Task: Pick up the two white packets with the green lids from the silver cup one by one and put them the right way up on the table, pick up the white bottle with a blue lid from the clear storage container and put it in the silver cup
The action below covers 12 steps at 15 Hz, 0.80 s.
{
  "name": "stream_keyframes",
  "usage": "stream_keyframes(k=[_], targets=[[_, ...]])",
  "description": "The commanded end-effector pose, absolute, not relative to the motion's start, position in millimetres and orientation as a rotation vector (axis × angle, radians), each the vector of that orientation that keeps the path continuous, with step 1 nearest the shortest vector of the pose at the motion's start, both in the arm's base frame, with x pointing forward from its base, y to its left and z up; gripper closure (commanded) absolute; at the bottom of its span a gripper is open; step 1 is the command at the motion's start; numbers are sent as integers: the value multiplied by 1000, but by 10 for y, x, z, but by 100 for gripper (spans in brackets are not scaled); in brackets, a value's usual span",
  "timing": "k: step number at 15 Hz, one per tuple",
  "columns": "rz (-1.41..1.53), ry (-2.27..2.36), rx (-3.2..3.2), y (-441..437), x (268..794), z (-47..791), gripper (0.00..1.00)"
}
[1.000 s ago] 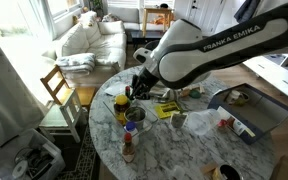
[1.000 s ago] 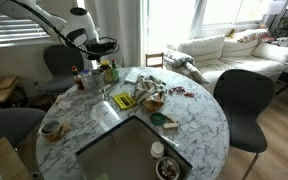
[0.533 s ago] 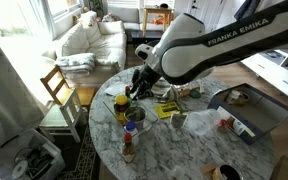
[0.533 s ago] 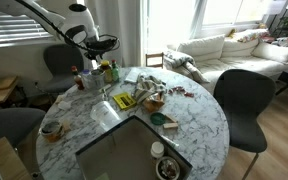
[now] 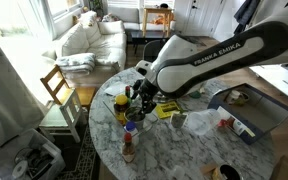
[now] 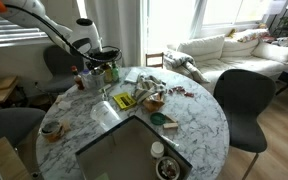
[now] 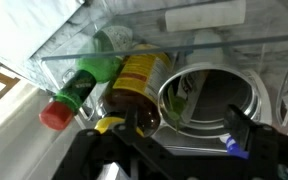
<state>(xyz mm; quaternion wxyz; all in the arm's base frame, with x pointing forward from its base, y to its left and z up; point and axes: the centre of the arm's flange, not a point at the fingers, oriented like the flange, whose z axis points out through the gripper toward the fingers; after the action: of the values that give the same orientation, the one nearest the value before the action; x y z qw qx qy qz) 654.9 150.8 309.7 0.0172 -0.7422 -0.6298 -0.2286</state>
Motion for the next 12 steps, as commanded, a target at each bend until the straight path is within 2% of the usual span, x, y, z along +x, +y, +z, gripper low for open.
stream_keyframes(k=[1, 2, 4, 5, 6, 12], targets=[[-700, -1986, -2282, 1542, 6559, 2937, 15], [-690, -1991, -2278, 1553, 6557, 2909, 14], [-683, -1990, -2269, 1580, 6553, 2871, 25], [-679, -1991, -2264, 1591, 6551, 2862, 43], [-672, -1994, -2261, 1597, 6548, 2850, 53], [-673, -1991, -2271, 1581, 6534, 2888, 99]])
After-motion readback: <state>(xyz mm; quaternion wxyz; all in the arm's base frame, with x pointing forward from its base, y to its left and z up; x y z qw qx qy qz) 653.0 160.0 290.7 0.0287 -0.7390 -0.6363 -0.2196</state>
